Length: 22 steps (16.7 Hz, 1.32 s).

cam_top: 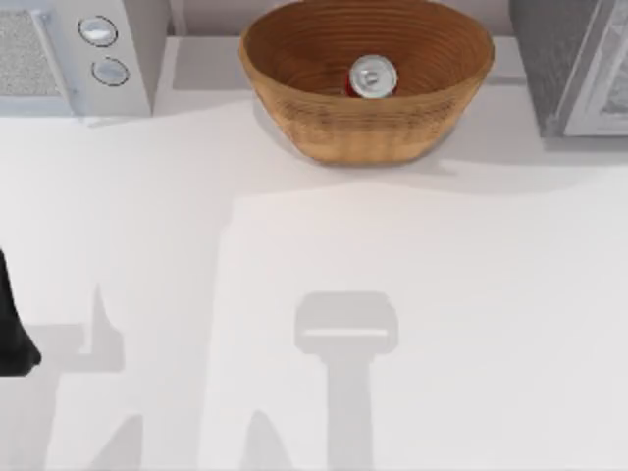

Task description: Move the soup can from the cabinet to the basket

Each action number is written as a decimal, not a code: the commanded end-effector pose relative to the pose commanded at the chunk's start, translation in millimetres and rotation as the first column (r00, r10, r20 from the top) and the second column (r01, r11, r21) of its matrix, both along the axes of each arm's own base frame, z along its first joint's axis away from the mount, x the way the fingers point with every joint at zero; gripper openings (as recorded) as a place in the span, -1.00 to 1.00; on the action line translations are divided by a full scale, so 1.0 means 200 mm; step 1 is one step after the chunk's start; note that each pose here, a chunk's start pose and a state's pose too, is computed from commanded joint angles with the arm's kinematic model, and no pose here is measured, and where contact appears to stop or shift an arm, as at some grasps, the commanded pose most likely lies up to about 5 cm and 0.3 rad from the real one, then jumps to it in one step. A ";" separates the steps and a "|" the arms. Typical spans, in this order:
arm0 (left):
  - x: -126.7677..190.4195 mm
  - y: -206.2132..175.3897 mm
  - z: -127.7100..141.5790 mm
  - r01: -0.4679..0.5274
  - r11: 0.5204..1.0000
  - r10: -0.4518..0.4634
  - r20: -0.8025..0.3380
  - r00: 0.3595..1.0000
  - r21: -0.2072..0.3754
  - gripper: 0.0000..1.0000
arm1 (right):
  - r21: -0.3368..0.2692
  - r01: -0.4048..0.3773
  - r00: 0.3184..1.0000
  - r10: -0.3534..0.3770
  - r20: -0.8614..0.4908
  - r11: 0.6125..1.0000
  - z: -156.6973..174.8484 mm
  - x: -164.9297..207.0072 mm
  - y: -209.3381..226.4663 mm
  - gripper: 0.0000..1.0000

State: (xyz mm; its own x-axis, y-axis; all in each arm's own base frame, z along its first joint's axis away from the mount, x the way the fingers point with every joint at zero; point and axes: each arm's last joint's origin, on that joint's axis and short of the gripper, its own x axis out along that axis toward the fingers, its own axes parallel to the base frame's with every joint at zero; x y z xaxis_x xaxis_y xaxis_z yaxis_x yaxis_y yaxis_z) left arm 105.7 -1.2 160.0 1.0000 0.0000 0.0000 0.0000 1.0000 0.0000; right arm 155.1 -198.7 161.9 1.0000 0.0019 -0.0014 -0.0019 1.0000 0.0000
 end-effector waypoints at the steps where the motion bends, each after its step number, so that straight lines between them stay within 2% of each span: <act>1: 0.00 0.00 0.00 0.000 1.000 0.000 0.000 1.000 0.000 1.00 | 0.000 0.001 1.000 -0.001 0.000 1.000 -0.01 -0.01 -0.01 1.00; 7: 0.00 0.00 0.00 0.000 1.000 0.000 0.000 1.000 0.000 1.00 | 0.003 0.000 1.000 0.000 -0.002 1.000 0.00 0.00 -0.02 1.00; 12: 0.00 0.00 0.00 0.000 1.000 0.000 0.000 1.000 0.000 1.00 | -0.001 0.012 1.000 -0.012 0.000 1.000 0.18 0.07 -0.18 1.00; 17: 0.00 0.00 0.00 0.000 1.000 0.000 0.000 1.000 0.000 1.00 | 0.017 0.032 0.999 -0.032 -0.010 0.999 0.60 0.14 -0.37 1.00; 22: 0.00 0.00 0.00 0.000 1.000 0.000 0.000 1.000 0.000 1.00 | 0.037 0.036 0.999 -0.035 -0.022 0.999 1.16 0.13 -0.35 1.00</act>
State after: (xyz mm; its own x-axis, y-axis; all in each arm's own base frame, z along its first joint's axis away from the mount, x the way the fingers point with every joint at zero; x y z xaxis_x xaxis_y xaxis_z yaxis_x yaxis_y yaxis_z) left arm 105.7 -1.2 160.0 1.0000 0.0000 0.0000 0.0000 1.0000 0.0000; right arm 181.1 -268.6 393.0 0.9992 -0.0330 -0.0235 0.0339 0.9987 0.0372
